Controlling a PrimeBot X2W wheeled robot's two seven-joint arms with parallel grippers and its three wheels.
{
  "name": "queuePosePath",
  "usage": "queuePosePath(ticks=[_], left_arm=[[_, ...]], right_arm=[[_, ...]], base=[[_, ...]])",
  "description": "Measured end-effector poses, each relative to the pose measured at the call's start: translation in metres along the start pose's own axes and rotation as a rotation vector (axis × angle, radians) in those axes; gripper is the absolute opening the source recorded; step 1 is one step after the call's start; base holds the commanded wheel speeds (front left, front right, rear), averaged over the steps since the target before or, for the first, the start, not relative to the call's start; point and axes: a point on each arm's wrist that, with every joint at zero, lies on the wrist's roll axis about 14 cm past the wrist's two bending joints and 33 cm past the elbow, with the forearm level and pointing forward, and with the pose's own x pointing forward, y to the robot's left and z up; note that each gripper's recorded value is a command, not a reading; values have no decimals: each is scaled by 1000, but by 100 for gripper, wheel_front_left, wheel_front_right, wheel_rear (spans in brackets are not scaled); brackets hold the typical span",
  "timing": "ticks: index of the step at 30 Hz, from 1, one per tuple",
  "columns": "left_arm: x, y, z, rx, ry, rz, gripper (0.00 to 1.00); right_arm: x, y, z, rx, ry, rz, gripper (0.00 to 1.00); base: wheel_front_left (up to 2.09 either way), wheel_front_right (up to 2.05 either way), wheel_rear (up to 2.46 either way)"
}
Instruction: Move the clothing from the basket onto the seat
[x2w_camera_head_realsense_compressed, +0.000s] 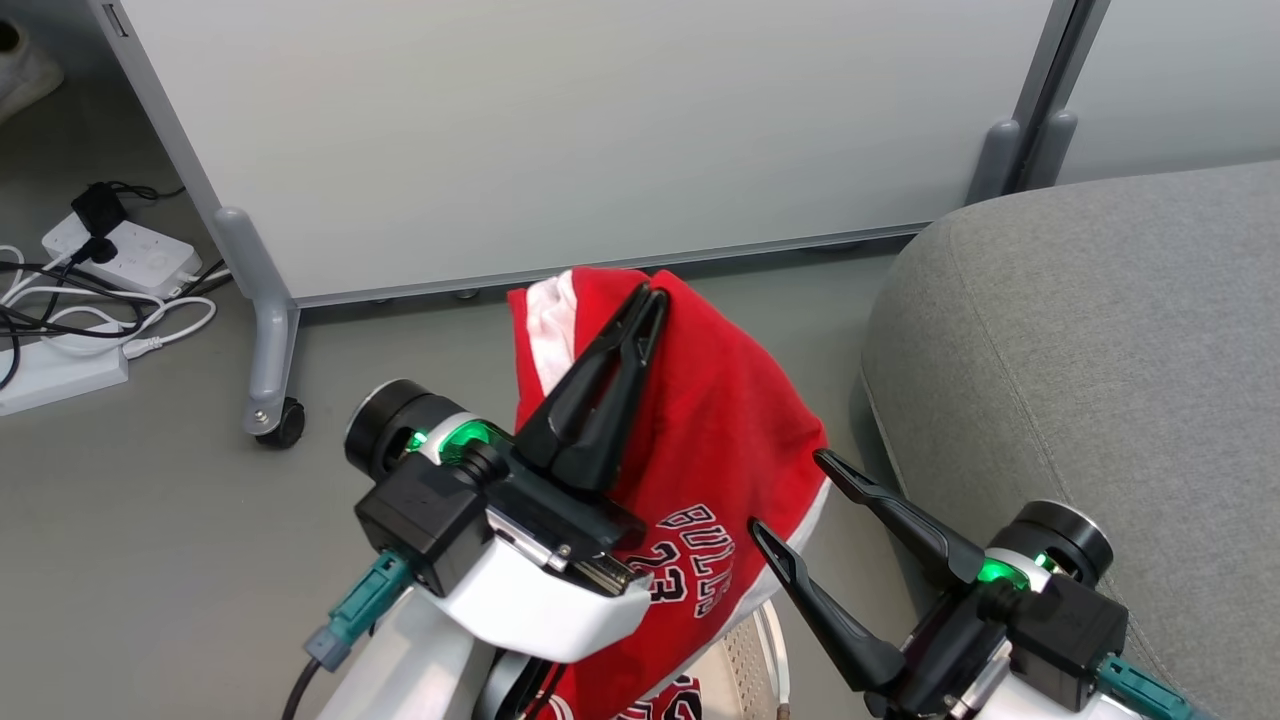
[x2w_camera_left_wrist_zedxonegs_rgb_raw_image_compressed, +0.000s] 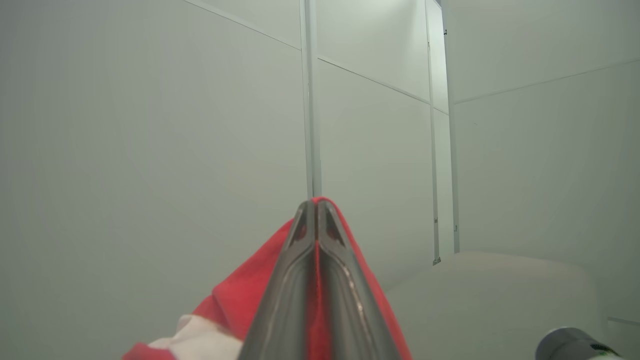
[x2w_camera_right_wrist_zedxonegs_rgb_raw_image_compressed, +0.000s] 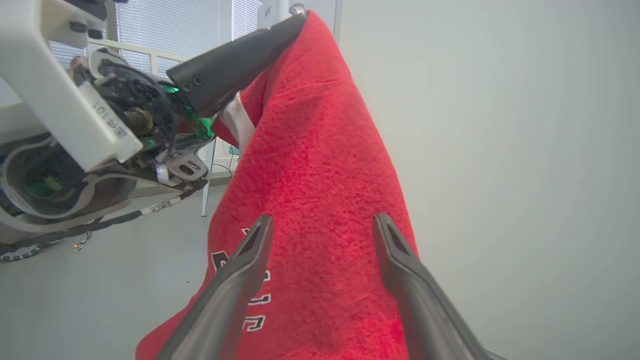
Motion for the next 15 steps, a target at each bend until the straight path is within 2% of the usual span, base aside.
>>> queuePosePath(ticks=[15], left_arm=[[-6,-56,-15,-15,49,-186,0]], right_arm=[[14,0,-13,-53,32,23,100]], base=[[0,0,0]])
